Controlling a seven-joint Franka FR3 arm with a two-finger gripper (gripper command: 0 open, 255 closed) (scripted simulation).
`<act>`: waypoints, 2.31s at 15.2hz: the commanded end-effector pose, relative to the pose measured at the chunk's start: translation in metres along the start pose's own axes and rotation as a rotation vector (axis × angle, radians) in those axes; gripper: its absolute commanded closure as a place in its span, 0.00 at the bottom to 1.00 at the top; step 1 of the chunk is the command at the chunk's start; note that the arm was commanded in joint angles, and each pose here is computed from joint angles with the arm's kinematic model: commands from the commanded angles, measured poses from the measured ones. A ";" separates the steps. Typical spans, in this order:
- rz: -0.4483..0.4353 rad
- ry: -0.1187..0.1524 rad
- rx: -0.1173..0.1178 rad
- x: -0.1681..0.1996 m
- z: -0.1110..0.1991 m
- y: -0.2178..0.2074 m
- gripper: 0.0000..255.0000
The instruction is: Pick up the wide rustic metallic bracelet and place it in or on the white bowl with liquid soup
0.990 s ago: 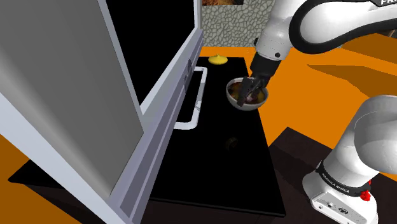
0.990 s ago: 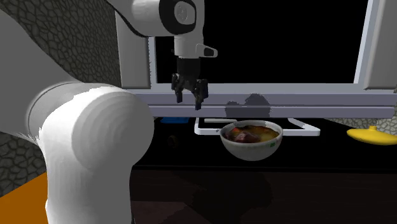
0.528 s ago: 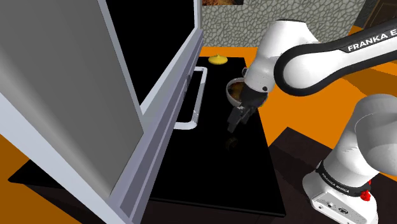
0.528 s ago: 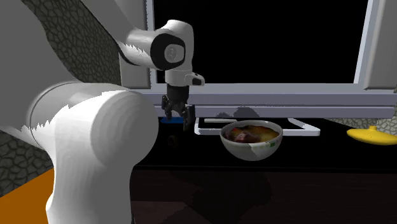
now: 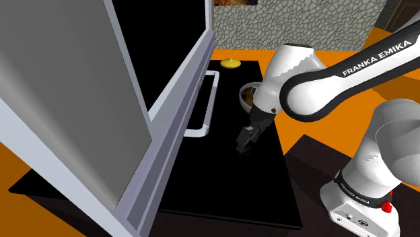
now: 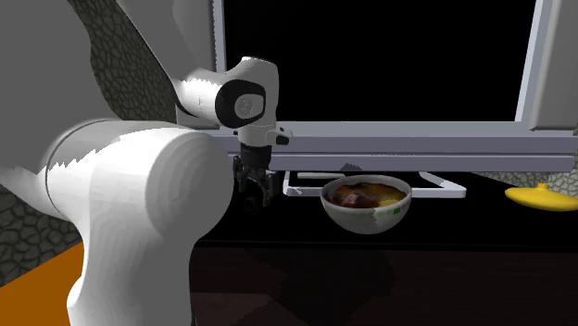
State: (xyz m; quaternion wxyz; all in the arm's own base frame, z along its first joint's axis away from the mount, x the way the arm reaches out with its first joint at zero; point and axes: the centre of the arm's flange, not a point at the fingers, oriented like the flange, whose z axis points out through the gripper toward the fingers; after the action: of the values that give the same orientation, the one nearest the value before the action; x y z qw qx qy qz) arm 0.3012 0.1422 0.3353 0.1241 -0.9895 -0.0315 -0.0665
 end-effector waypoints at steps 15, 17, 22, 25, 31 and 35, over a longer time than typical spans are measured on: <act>0.000 0.001 0.000 0.000 0.014 -0.001 1.00; 0.000 0.001 0.000 0.000 0.014 -0.001 1.00; 0.000 0.001 0.000 0.002 -0.001 -0.005 1.00; 0.000 0.001 0.000 0.004 -0.017 -0.009 1.00; 0.000 0.001 0.000 0.009 -0.047 -0.016 1.00; 0.000 0.001 0.000 0.012 -0.067 -0.021 1.00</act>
State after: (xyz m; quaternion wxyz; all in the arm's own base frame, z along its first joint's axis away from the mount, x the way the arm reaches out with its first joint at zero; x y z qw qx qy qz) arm 0.3026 0.1470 0.4005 0.1241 -0.9895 -0.0314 -0.0673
